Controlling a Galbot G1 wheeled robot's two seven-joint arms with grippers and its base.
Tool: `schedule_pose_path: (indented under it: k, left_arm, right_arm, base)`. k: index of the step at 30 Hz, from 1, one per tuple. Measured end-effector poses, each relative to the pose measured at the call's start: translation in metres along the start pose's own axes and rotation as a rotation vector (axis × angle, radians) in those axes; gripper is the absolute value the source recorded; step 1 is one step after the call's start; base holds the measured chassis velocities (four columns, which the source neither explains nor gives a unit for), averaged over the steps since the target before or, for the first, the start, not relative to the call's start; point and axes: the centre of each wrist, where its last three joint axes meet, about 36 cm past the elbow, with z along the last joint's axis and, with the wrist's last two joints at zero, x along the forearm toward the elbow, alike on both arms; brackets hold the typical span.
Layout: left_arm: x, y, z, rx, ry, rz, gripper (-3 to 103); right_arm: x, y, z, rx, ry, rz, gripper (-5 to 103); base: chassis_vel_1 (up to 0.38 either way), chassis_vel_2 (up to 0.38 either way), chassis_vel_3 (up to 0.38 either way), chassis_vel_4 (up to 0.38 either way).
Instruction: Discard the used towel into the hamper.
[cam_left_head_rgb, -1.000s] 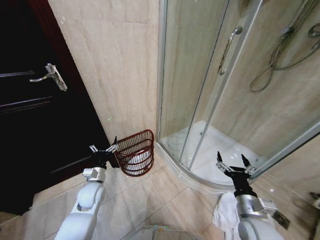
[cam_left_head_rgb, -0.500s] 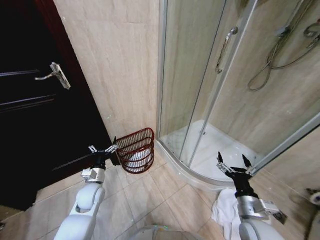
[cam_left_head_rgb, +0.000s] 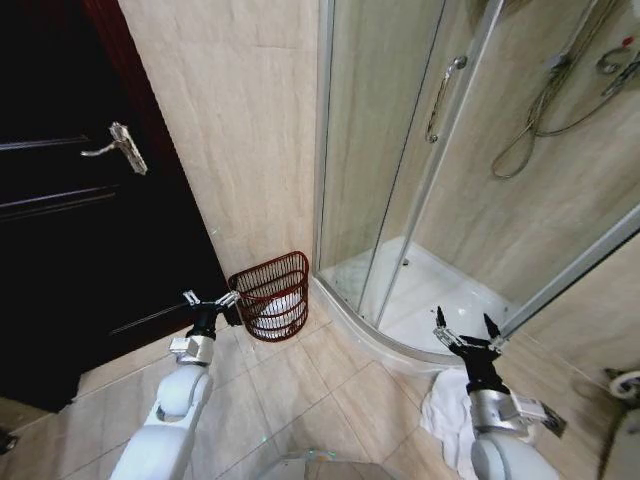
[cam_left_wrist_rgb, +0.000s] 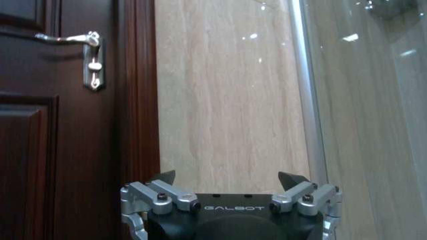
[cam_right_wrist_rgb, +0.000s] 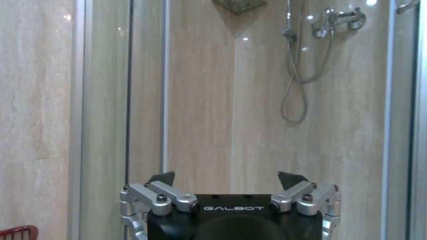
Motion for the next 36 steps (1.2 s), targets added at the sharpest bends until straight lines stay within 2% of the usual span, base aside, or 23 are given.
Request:
schedule_pose_path:
  k: [9, 11, 12, 14, 15, 19, 22, 27, 31, 36]
  left_arm:
    - [0.013, 0.003, 0.008, -0.052, 0.022, 0.039, 100]
    - [0.006, -0.013, 0.015, -0.054, 0.018, 0.048, 100]
    - [0.006, -0.013, 0.015, -0.054, 0.018, 0.048, 100]
    - [0.001, -0.030, 0.007, -0.055, 0.016, 0.058, 100]
    - [0.001, -0.030, 0.007, -0.055, 0.016, 0.058, 100]
    - [0.010, -0.075, -0.008, 0.034, 0.032, 0.041, 100]
    - [0.017, -0.083, -0.015, 0.056, 0.038, 0.024, 100]
    - [0.020, -0.079, -0.018, 0.057, 0.032, 0.014, 100]
    - [0.015, -0.062, -0.014, 0.030, 0.013, -0.017, 100]
    - [0.011, -0.051, -0.010, 0.027, 0.014, -0.042, 100]
  right_arm:
    - [-0.012, -0.001, 0.010, -0.008, -0.005, -0.004, 100]
    - [-0.018, -0.003, 0.017, -0.016, 0.005, 0.026, 100]
    - [-0.018, -0.003, 0.017, -0.016, 0.005, 0.026, 100]
    - [-0.015, -0.009, 0.027, -0.004, 0.012, 0.053, 100]
    - [-0.015, -0.009, 0.027, -0.004, 0.012, 0.053, 100]
    - [0.000, -0.025, 0.031, -0.019, 0.048, 0.068, 100]
    - [0.000, -0.031, 0.025, -0.015, 0.043, 0.051, 100]
    - [-0.010, -0.033, 0.013, -0.037, 0.045, 0.018, 100]
    - [-0.034, -0.028, -0.001, -0.046, 0.017, -0.007, 100]
    - [-0.041, -0.025, -0.006, -0.047, 0.021, -0.015, 100]
  base:
    - [0.000, 0.000, 0.000, 0.000]
    - [0.000, 0.000, 0.000, 0.000]
    - [0.000, 0.000, 0.000, 0.000]
    - [0.000, 0.000, 0.000, 0.000]
    - [0.000, 0.000, 0.000, 0.000]
    - [0.000, 0.000, 0.000, 0.000]
    - [0.000, 0.000, 0.000, 0.000]
    - [0.000, 0.000, 0.000, 0.000]
    - [0.000, 0.000, 0.000, 0.000]
    - [0.000, 0.000, 0.000, 0.000]
